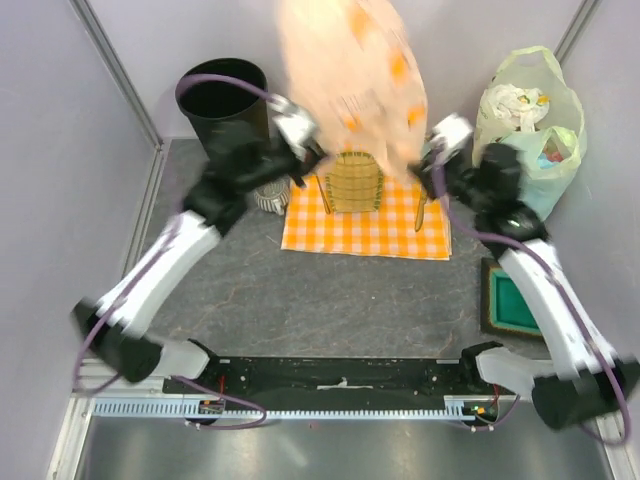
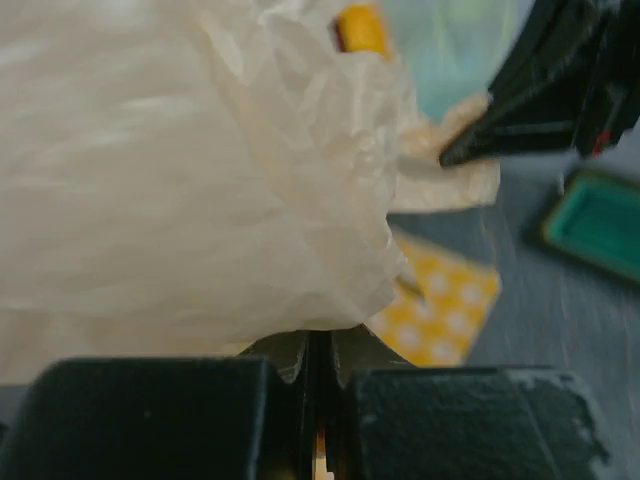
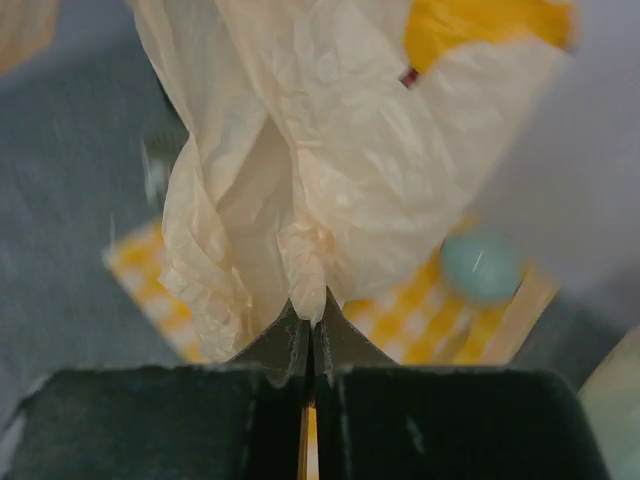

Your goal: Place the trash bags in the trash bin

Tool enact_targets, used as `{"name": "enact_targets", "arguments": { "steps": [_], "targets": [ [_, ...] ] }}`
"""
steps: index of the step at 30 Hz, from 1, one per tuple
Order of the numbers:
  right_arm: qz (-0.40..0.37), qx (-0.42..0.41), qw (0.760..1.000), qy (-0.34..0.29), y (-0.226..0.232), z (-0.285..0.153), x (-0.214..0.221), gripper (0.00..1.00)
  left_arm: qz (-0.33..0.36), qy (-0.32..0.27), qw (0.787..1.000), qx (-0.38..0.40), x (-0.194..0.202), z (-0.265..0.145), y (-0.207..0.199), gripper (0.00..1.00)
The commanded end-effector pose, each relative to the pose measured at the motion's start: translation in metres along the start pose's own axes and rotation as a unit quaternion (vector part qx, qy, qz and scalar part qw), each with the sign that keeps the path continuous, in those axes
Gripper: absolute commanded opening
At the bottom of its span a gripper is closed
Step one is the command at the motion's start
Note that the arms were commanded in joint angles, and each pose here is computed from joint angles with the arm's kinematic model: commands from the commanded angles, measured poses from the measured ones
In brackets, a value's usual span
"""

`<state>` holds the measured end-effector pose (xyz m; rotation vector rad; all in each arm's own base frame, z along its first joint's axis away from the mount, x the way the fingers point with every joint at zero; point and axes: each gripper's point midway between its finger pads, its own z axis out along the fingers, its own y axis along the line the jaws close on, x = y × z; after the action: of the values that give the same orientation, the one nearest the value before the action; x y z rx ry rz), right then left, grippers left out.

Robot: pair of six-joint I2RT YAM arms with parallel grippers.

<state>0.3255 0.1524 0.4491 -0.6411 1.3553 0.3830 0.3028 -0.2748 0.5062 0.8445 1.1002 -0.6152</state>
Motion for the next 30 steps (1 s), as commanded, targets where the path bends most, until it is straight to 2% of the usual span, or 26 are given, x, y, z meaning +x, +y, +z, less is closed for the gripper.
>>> {"name": "enact_targets", "arguments": {
  "steps": [1,2,3,5,6,7,8,9,10,12,15,16,18,19,20,22,26,30],
  "targets": [
    [0.058,-0.060,0.925,0.372,0.043,-0.051,0.251,0.00,-0.190,0.496,0.834,0.148,0.345,-0.107,-0.117,0.02],
    [0.067,-0.066,0.924,0.371,0.046,-0.053,0.245,0.00,-0.210,0.516,0.817,0.147,0.347,-0.120,-0.122,0.02],
    [0.068,-0.064,0.932,0.349,0.042,-0.046,0.222,0.00,-0.219,0.509,0.819,0.148,0.341,-0.119,-0.121,0.02],
    [0.076,-0.042,0.949,0.302,0.028,-0.033,0.181,0.00,-0.235,0.425,0.863,0.140,0.288,-0.086,-0.100,0.02],
    [0.071,-0.021,0.968,0.240,0.011,-0.016,0.130,0.00,-0.233,0.394,0.879,0.136,0.265,-0.072,-0.090,0.02],
    [0.100,-0.016,0.971,0.216,0.003,-0.007,0.111,0.00,-0.218,0.351,0.902,0.126,0.229,-0.049,-0.073,0.02],
    [0.107,-0.009,0.976,0.192,-0.004,0.000,0.090,0.00,-0.211,0.332,0.911,0.128,0.213,-0.039,-0.066,0.04],
    [0.095,0.001,0.984,0.147,-0.014,0.007,0.051,0.00,-0.205,0.317,0.917,0.130,0.200,-0.032,-0.060,0.06],
    [0.098,0.006,0.986,0.136,-0.019,0.012,0.042,0.00,-0.187,0.290,0.929,0.132,0.177,-0.022,-0.050,0.09],
    [0.100,0.015,0.990,0.097,-0.024,0.016,0.014,0.00,-0.180,0.267,0.937,0.138,0.161,-0.016,-0.040,0.11],
    [0.107,0.022,0.992,0.066,-0.026,0.017,-0.003,0.00,-0.174,0.240,0.945,0.138,0.146,-0.018,-0.025,0.25],
    [0.107,0.028,0.992,0.062,-0.029,0.017,-0.005,0.00,-0.178,0.231,0.947,0.133,0.142,-0.021,-0.016,0.39],
    [0.104,0.042,0.992,0.059,-0.033,0.016,-0.006,0.00,-0.169,0.214,0.955,0.117,0.130,-0.024,-0.002,0.55],
    [0.105,0.045,0.992,0.060,-0.034,0.015,-0.006,0.00,-0.169,0.210,0.958,0.103,0.128,-0.029,0.013,0.68],
    [0.104,0.052,0.991,0.061,-0.036,0.014,-0.005,0.00,-0.166,0.206,0.960,0.095,0.125,-0.031,0.021,0.75],
    [0.103,0.055,0.991,0.059,-0.036,0.013,-0.005,0.00,-0.155,0.192,0.967,0.061,0.115,-0.039,0.053,0.82],
    [0.122,0.066,0.988,0.069,-0.037,0.014,0.004,0.00,-0.138,0.152,0.978,0.019,0.094,-0.059,0.099,0.84],
    [0.146,0.071,0.983,0.082,-0.036,0.015,0.018,0.00,-0.097,0.142,0.985,-0.027,0.089,-0.074,0.136,0.86]
  ]
}}
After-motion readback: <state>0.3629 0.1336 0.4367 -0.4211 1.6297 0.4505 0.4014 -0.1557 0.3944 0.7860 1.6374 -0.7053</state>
